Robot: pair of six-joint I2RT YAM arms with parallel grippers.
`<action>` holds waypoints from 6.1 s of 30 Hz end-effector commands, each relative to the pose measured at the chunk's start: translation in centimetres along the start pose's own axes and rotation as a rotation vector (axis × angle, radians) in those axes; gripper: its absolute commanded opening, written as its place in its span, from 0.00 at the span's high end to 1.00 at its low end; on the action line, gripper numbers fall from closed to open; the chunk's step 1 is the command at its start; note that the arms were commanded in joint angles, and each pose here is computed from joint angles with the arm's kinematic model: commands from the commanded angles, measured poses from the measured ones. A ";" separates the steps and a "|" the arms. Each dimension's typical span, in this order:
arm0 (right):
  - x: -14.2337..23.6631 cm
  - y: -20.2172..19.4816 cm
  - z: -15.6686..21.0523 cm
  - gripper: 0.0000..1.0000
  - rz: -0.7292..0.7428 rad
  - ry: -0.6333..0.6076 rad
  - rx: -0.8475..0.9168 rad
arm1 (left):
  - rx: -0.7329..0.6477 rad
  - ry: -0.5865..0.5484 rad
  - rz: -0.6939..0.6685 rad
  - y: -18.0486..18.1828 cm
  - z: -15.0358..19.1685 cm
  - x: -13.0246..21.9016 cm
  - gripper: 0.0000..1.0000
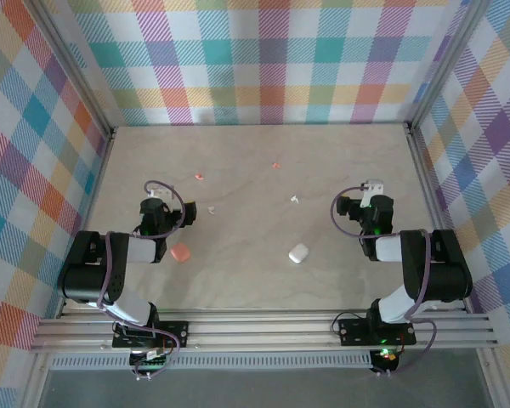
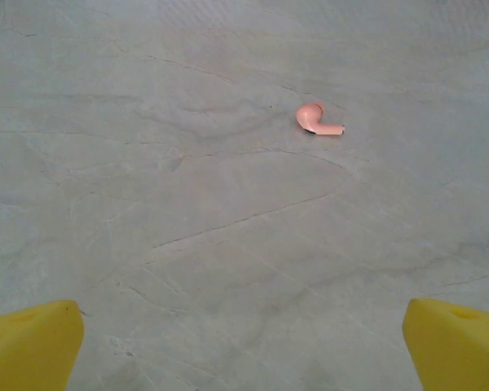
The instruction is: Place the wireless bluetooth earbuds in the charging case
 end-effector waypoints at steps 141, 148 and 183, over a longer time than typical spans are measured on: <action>11.0 22.7 -8.4 0.45 -0.567 0.710 -0.129 | -0.092 0.120 0.895 -21.4 0.8 18.2 0.14; 13.4 20.8 -13.2 0.45 -0.640 0.566 -0.299 | -0.192 -0.009 1.038 -25.2 0.3 18.8 0.18; 15.6 18.8 -14.0 0.40 -0.759 0.507 -0.632 | 0.098 -0.035 1.138 -33.3 -2.6 14.9 0.78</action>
Point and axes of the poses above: each hand's point on the last joint's axis, 136 mm out from that joint toward the fingers, its own x axis back along the fingers, its own y axis along the line the jaws close on, z = x × y, the point moved 5 cm from there along x, back along the fingers, and after that the axes turned 11 degrees about x, right-handed, at the moved point
